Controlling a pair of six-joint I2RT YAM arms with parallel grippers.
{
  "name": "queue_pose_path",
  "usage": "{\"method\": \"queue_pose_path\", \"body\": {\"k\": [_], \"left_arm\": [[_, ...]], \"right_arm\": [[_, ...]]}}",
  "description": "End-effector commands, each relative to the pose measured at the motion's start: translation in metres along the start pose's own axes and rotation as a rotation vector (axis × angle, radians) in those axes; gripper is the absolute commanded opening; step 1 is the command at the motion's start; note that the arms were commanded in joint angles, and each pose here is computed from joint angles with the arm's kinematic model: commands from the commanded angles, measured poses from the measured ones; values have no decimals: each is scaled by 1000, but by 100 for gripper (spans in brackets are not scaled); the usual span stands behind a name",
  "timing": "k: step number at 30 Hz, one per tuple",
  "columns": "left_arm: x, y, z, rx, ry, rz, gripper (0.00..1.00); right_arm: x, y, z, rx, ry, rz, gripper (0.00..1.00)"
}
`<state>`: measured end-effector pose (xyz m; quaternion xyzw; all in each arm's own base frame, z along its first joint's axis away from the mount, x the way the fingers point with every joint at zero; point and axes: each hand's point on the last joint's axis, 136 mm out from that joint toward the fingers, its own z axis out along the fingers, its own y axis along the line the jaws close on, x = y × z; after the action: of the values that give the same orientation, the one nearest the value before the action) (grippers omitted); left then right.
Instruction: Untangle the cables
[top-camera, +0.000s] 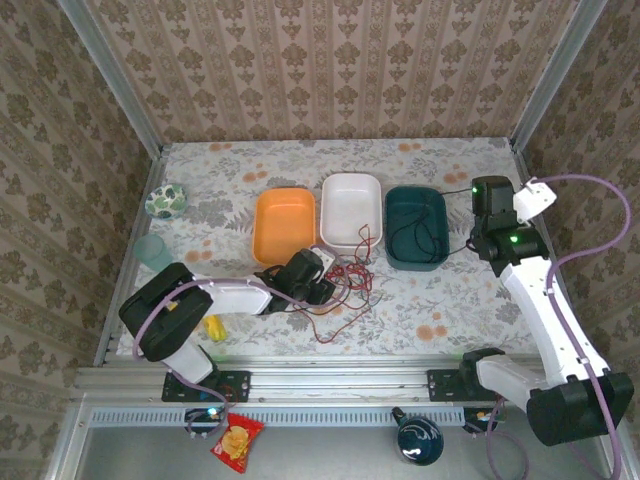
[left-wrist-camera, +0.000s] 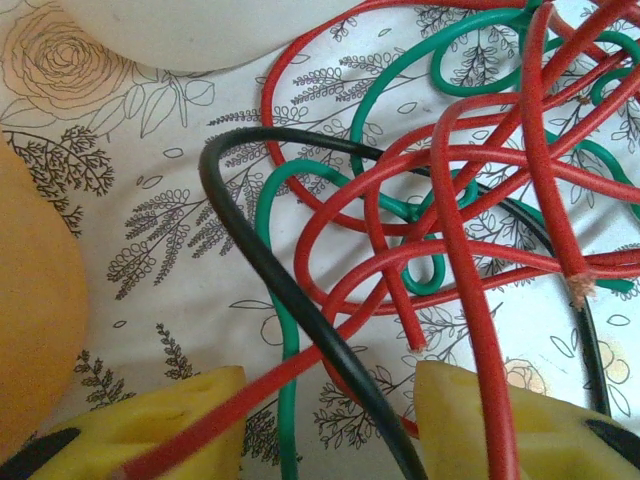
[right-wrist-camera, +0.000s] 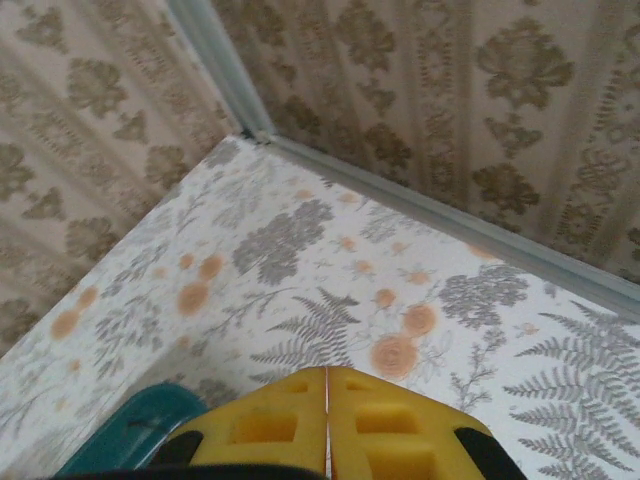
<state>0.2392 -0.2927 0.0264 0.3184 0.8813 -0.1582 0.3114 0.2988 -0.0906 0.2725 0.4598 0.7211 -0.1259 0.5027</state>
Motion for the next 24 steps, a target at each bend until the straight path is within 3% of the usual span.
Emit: {"method": "queue_pose_path", "body": {"k": [1,7,11,15,24], "left_arm": [[0,-3,2,5,16,13,48],[0,-5,2,14,19,17,48],[-1,-6,3,21,22,22,48],[-1,-7,5,26,29,27,48],[-1,-8,5,20,28,29,49]], "right_arm": [[-10,-29,2,143,-87,61,0],[-11,-35,9,202,-73,1,0],[11,-20,19,183,1,-57,0],[45,0,20,152,50,-118,0],[137,49,38,27,333,-192,0]]}}
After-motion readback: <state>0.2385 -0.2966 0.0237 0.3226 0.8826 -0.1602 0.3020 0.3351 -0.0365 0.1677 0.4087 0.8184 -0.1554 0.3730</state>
